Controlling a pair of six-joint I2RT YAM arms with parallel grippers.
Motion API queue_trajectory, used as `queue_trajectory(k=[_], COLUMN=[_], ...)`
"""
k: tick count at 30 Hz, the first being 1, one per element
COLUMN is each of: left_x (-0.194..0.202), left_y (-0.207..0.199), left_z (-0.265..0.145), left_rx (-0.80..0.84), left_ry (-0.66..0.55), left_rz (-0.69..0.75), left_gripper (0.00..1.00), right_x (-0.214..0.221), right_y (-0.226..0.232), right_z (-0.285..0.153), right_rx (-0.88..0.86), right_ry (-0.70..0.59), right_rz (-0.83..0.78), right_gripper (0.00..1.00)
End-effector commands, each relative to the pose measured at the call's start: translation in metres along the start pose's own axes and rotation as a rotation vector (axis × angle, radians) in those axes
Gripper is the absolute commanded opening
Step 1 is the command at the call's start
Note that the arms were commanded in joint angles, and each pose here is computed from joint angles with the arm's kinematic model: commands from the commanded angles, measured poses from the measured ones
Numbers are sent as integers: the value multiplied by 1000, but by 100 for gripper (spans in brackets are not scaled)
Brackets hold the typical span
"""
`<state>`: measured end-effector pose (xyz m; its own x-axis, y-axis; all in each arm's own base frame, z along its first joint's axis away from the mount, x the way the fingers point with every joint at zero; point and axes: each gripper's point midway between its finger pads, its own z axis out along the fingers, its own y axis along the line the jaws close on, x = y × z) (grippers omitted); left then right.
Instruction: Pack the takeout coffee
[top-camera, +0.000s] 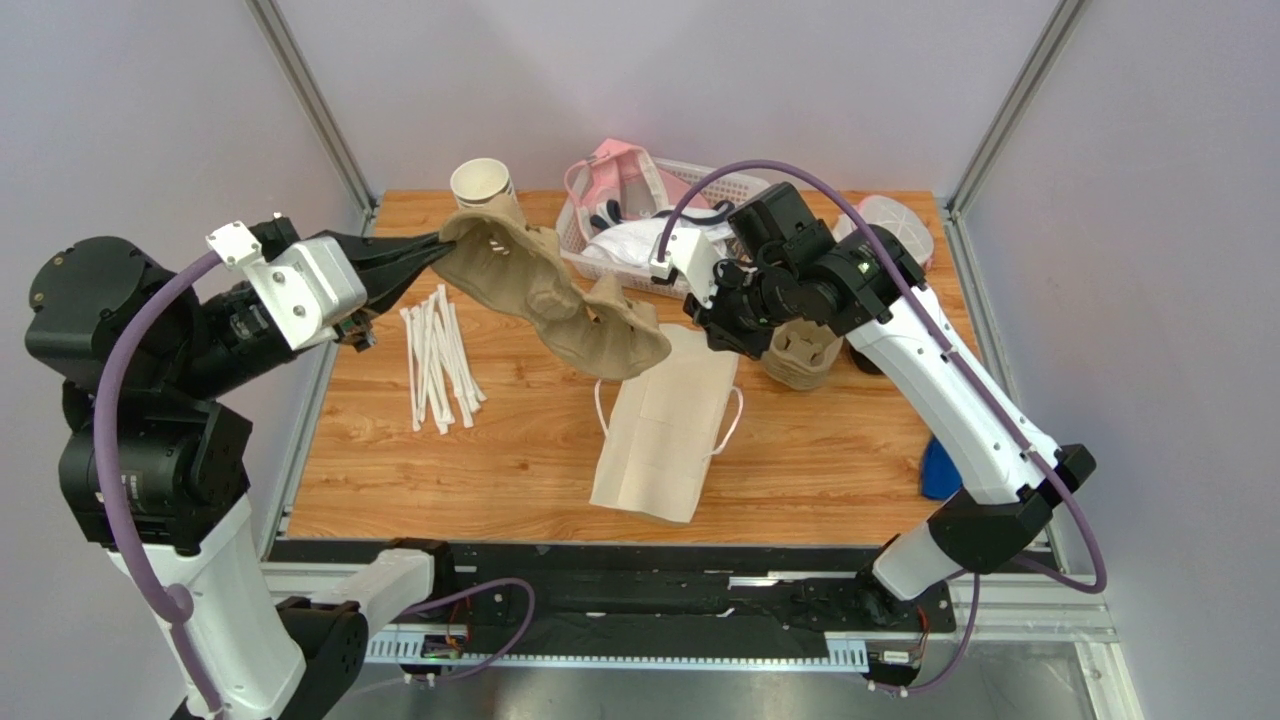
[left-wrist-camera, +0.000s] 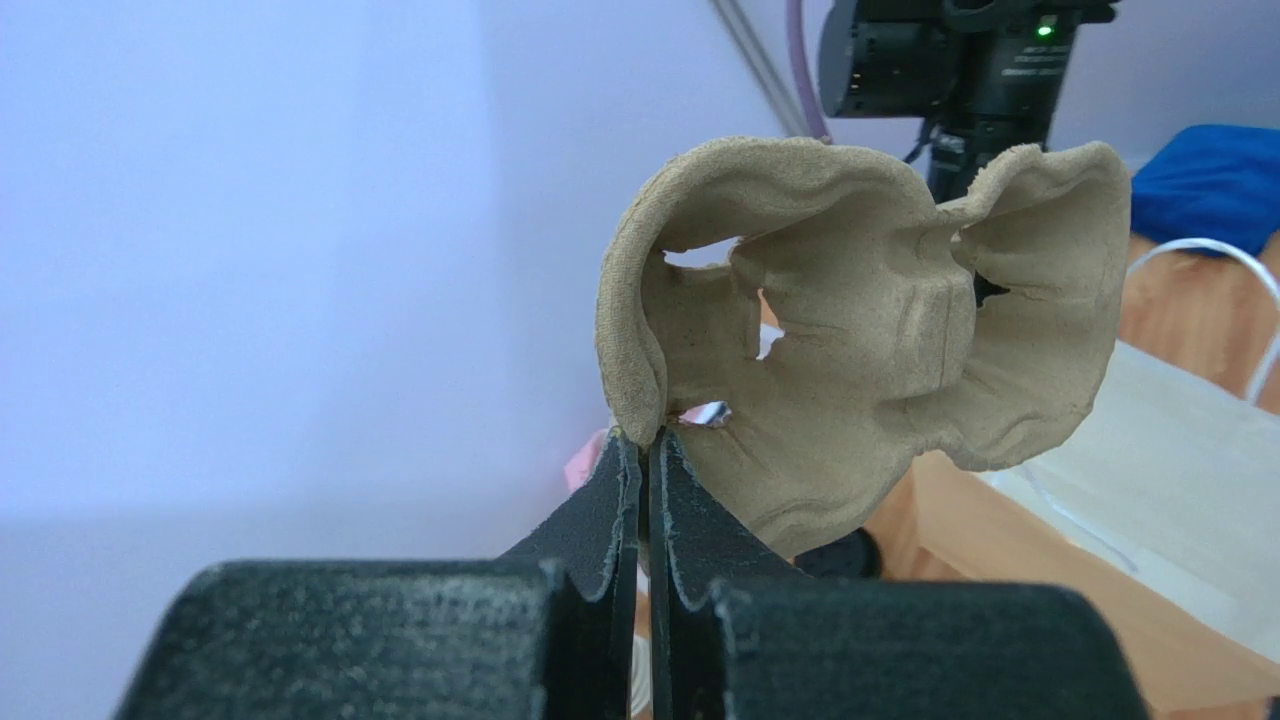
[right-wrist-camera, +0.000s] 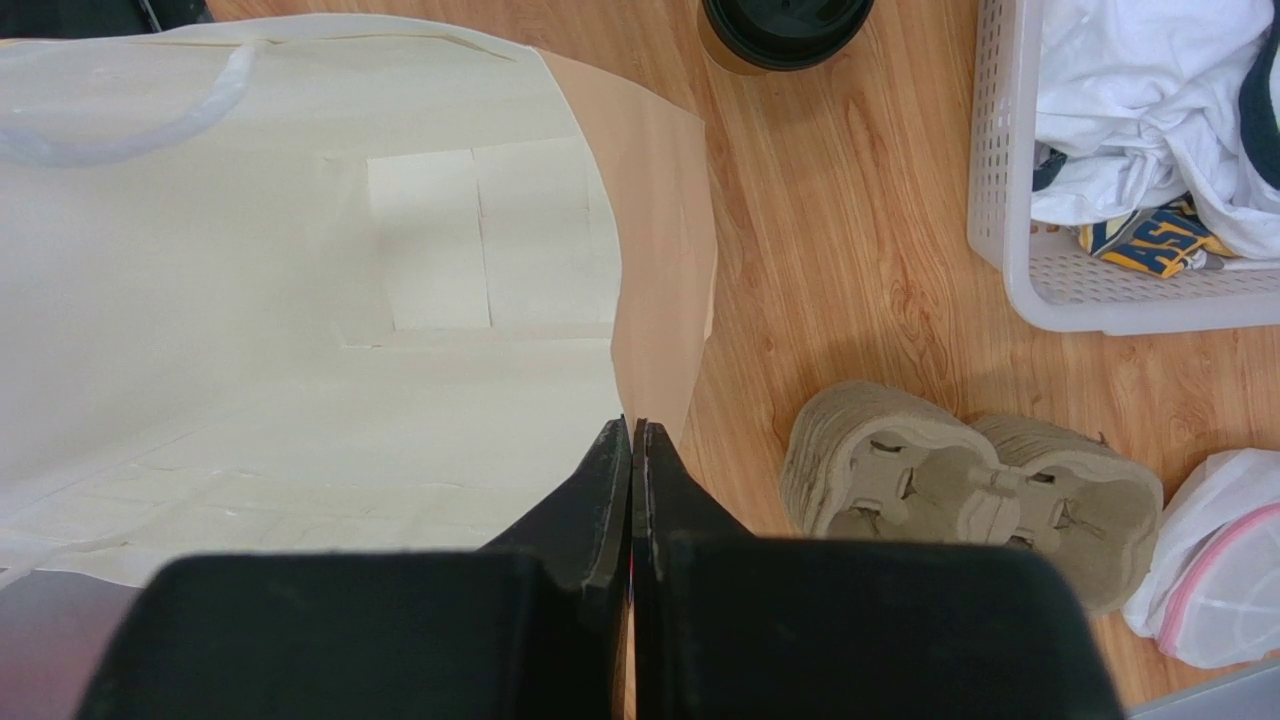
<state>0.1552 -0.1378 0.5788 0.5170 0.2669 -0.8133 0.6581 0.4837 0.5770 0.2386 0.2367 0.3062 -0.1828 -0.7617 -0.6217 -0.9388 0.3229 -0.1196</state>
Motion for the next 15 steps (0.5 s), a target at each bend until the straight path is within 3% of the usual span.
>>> queue_trajectory(k=[1, 7, 15], left_x=[2, 41, 55], left_y=[-22, -29, -38], left_z=[4, 14, 27], left_rx=[92, 89, 116], left_ry=[-25, 116, 173], left_rz=[-109, -40, 95], left_gripper=[0, 0, 0], right_x=[13, 11, 13], right_y=[12, 8, 1], right_z=[-10, -1, 7], right_rx=[-41, -41, -11], right_ry=[73, 91, 113], right_rz=[33, 65, 91], right_gripper=[0, 0, 0])
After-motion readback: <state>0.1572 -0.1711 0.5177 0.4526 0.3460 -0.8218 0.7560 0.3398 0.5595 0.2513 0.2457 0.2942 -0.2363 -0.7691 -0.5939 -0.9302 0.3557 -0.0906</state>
